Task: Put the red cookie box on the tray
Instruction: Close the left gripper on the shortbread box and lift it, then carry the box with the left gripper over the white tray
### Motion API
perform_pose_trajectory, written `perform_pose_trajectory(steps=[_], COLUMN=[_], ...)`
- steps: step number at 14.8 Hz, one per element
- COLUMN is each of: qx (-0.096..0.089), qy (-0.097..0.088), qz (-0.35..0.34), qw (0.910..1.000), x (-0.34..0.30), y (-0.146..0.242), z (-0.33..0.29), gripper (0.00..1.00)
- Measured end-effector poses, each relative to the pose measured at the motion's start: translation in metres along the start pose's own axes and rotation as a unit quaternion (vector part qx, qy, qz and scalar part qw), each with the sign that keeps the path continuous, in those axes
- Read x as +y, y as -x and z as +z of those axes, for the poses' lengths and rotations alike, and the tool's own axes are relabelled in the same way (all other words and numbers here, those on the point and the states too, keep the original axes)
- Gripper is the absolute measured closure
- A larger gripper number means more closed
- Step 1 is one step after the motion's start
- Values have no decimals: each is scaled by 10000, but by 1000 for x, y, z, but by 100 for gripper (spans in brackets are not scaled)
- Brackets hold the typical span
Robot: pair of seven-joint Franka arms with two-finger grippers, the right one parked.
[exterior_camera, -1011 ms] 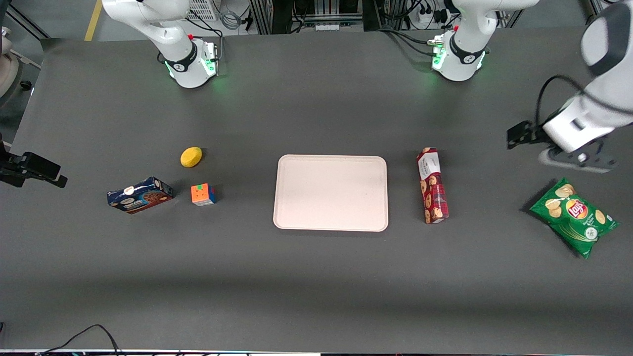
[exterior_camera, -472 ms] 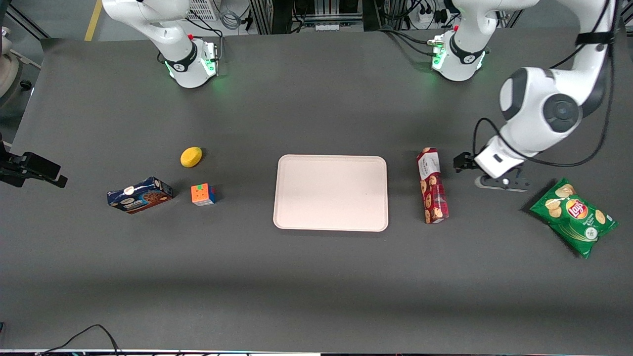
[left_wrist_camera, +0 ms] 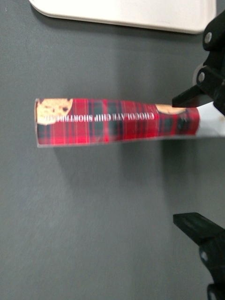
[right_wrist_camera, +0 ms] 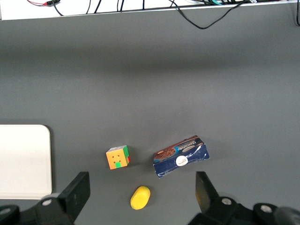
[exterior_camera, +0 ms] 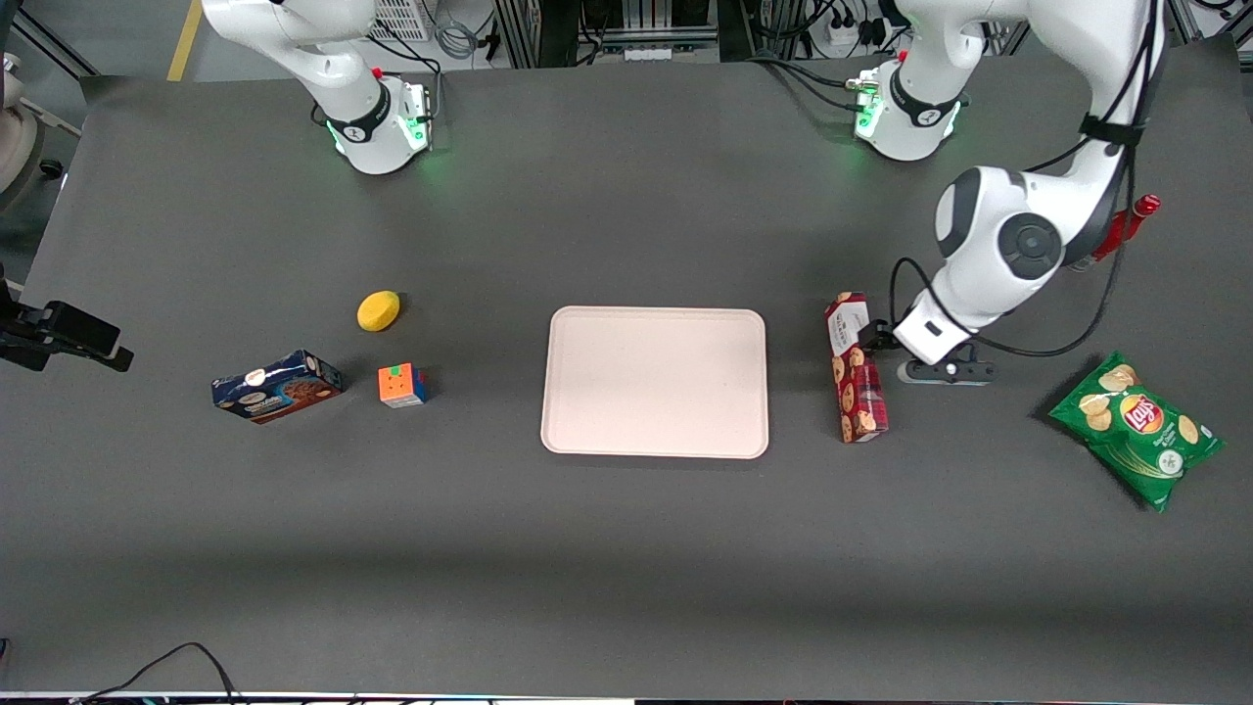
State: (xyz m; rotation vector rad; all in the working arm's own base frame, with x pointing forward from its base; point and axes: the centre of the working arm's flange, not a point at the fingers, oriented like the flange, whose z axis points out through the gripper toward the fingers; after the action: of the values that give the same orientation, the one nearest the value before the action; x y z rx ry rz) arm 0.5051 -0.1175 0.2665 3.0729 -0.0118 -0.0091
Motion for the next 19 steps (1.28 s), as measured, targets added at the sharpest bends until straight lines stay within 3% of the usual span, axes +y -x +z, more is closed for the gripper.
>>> perform_pose_trajectory(steps=[6, 8, 13, 16, 19], qx=[94, 107, 110, 152, 277], qy=[103, 127, 141, 150, 166], qz=[-184, -187, -182, -178, -162], qw=[9997, 9997, 9997, 9996, 9993], x=[16, 17, 19, 21, 24], y=[0, 0, 0, -2, -10], z=[26, 37, 42, 39, 22], gripper=[0, 6, 60, 87, 89])
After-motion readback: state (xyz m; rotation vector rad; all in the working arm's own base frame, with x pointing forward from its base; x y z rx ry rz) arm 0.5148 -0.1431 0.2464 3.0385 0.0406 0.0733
